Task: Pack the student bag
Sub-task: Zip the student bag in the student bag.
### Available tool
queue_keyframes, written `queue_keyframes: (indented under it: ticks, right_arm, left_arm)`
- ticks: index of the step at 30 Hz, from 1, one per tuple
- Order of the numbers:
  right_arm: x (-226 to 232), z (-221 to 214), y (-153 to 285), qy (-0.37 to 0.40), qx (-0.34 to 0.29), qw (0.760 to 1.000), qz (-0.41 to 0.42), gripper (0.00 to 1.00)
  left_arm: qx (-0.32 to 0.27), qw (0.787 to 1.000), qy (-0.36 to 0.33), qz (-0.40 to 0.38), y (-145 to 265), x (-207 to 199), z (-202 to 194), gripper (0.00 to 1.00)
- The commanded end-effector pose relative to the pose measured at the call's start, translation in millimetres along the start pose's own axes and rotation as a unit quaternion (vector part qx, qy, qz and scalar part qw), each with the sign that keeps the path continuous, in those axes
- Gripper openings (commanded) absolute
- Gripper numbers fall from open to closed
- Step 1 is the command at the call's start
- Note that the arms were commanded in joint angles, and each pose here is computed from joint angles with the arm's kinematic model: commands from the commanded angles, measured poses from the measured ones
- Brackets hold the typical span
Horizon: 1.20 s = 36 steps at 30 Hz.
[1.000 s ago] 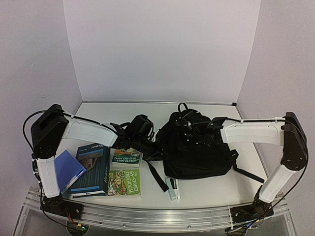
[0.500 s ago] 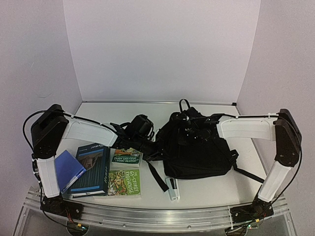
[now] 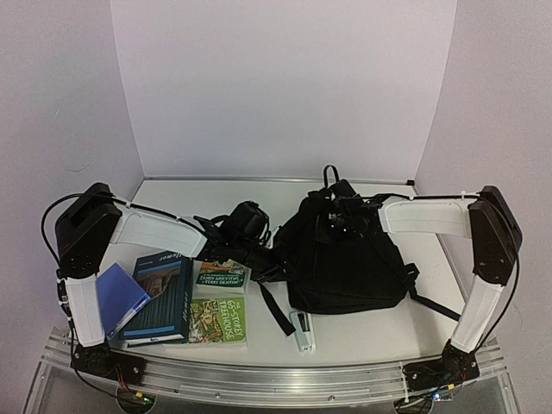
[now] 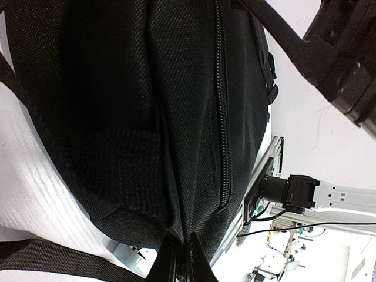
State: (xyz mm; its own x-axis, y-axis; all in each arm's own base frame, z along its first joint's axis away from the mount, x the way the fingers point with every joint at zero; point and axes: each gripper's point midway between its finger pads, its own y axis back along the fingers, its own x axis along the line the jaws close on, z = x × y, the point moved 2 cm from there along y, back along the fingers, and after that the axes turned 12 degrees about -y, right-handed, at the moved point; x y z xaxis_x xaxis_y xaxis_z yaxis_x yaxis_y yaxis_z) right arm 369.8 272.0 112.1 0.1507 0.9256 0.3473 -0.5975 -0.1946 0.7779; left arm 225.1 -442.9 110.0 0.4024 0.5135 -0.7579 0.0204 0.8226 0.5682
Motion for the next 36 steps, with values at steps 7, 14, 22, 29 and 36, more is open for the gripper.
queue_keyframes:
  ticks: [7, 14, 22, 29, 36]
  right_arm:
    - [-12, 46, -11, -0.024, -0.066, 0.997, -0.026, 0.0]
    - [-16, 54, -23, -0.028, -0.078, 0.996, -0.04, 0.0]
    - [-13, 61, -35, -0.037, -0.086, 0.995, -0.044, 0.0]
    - [-7, 68, -34, -0.034, -0.086, 0.995, -0.028, 0.0]
    - [14, 70, 16, 0.005, -0.073, 0.995, 0.067, 0.19]
  left_arm:
    - [0.028, 1.0, -0.005, -0.011, -6, -9, -10, 0.0]
    - [0.028, 1.0, -0.004, -0.006, -6, -10, -13, 0.0]
    - [0.028, 1.0, -0.003, -0.002, -7, -11, -14, 0.0]
    - [0.023, 1.0, -0.007, 0.004, -3, -12, -13, 0.0]
    - [-0.004, 1.0, -0.015, -0.009, 16, -29, 8, 0.36]
